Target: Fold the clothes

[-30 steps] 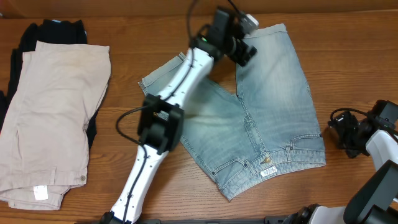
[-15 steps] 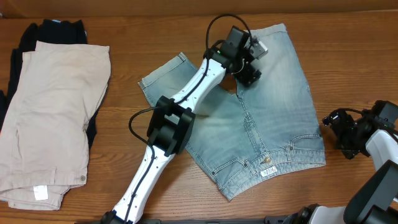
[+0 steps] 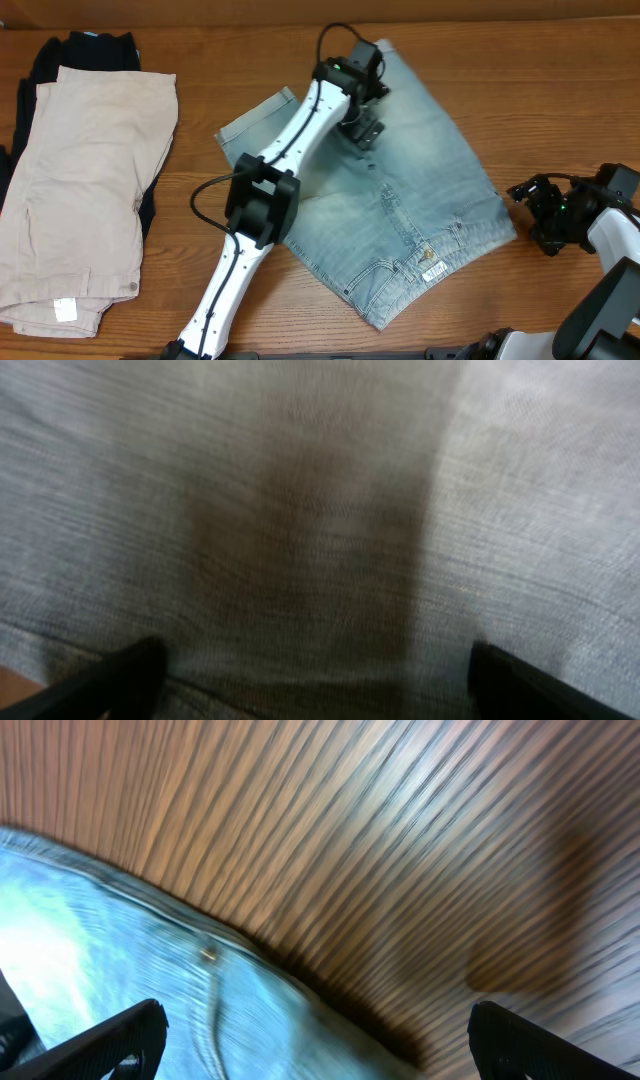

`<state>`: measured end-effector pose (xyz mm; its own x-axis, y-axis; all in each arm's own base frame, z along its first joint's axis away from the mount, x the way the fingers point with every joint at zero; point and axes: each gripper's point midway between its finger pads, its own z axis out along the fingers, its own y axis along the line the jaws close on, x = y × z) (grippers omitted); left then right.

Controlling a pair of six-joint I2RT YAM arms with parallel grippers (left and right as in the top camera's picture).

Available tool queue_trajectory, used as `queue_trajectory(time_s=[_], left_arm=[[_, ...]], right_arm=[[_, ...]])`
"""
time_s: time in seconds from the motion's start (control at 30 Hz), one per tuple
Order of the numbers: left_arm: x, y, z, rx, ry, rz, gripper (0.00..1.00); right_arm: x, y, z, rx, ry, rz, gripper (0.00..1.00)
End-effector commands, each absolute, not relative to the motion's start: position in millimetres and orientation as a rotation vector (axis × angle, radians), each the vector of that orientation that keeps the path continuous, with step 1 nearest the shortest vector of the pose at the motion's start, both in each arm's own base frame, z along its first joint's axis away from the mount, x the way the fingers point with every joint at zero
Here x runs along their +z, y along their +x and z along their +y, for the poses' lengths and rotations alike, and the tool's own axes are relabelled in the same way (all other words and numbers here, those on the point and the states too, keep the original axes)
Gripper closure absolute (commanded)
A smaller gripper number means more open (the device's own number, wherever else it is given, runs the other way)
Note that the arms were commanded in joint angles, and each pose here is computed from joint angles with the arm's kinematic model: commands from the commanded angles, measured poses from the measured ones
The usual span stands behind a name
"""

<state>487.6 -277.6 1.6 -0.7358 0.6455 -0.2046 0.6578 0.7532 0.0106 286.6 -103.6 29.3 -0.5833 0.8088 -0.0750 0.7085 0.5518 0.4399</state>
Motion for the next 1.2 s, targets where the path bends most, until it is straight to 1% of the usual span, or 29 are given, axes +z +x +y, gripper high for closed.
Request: queue_trajectory(time_s=[0.0, 0.13, 0.27, 0.3, 0.4, 0.5, 0.57, 0.63, 0.7, 0.73, 0.77, 0.8, 0.87, 0.9, 0.97, 1.0, 1.03, 1.07, 1.1, 1.13, 1.17], left_arm=[[-51.7, 468.1, -162.2, 0.197, 0.646, 3.149, 0.0], [-49.0, 458.7, -115.6, 0.174, 0.441, 3.284, 0.0], [-46.4, 449.3, -108.9, -0.099, 0.307, 3.369, 0.0], [-45.1, 448.3, -114.7, -0.21, 0.306, 3.37, 0.0], [-39.6, 447.7, -135.2, -0.446, 0.488, 3.31, 0.0], [-25.2, 459.7, -147.3, -0.464, 0.558, 3.232, 0.0], [-5.1, 475.5, -155.1, -0.458, 0.613, 3.139, 0.0], [15.3, 490.8, -160.6, -0.455, 0.62, 3.056, 0.0], [48.2, 512.4, -166.5, -0.44, 0.625, 2.926, 0.0], [56.4, 517.3, -167.7, -0.437, 0.623, 2.895, 0.0], [78.0, 528.7, -170.4, -0.432, 0.602, 2.82, 0.0], [87.4, 533.2, -171.4, -0.43, 0.59, 2.788, 0.0], [133.3, 550.0, -174.6, -0.416, 0.573, 2.63, 0.0], [139.7, 552.4, -175.0, -0.413, 0.572, 2.61, 0.0], [169.4, 556.5, -175.7, -0.405, 0.57, 2.533, 0.0], [191.4, 557.8, -176.1, -0.401, 0.569, 2.48, 0.0], [201.0, 557.7, -176.0, -0.398, 0.568, 2.458, 0.0], [211.7, 557.6, -176.0, -0.395, 0.568, 2.433, 0.0], [219.4, 557.2, -175.9, -0.394, 0.568, 2.416, 0.0], [237.7, 556.9, -176.0, -0.389, 0.567, 2.371, 0.0], [246.2, 557.2, -175.7, -0.385, 0.566, 2.349, 0.0]], right_arm=[[39.3, 300.4, -86.9, 0.579, 1.166, 2.544, 0.0], [39.4, 308.3, -54.3, 0.604, 1.033, 2.617, 0.0], [41.3, 319.6, -23.0, 0.617, 0.875, 2.66, 0.0], [41.9, 324.0, -15.8, 0.607, 0.827, 2.664, 0.0], [47.0, 345.8, 11.0, 0.547, 0.634, 2.641, 0.0], [54.4, 365.6, 21.8, 0.488, 0.564, 2.575, 0.0], [55.5, 369.8, 20.2, 0.448, 0.552, 2.559, 0.01], [51.4, 369.7, 13.3, 0.394, 0.57, 2.563, 0.05], [44.1, 371.3, 12.3, 0.385, 0.575, 2.572, 0.12], [41.4, 371.7, 13.0, 0.389, 0.575, 2.577, 0.13], [35.9, 372.2, 14.1, 0.394, 0.576, 2.587, 0.15], [33.5, 372.3, 15.2, 0.399, 0.575, 2.592, 0.16], [19.7, 371.6, 21.1, 0.432, 0.572, 2.625, 0.18], [16.9, 371.1, 21.5, 0.434, 0.574, 2.631, 0.18], [7.8, 369.0, 23.1, 0.441, 0.581, 2.655, 0.23], [4.5, 368.4, 25.3, 0.458, 0.583, 2.663, 0.28], [4.8, 368.9, 26.1, 0.463, 0.582, 2.661, 0.3], [5.7, 370.4, 26.9, 0.471, 0.578, 2.655, 0.37], [7.2, 372.6, 27.9, 0.481, 0.572, 2.645, 0.48], [10.3, 378.7, 27.7, 0.485, 0.565, 2.618, 0.62], [12.5, 382.8, 27.3, 0.487, 0.558, 2.6, 0.66]])
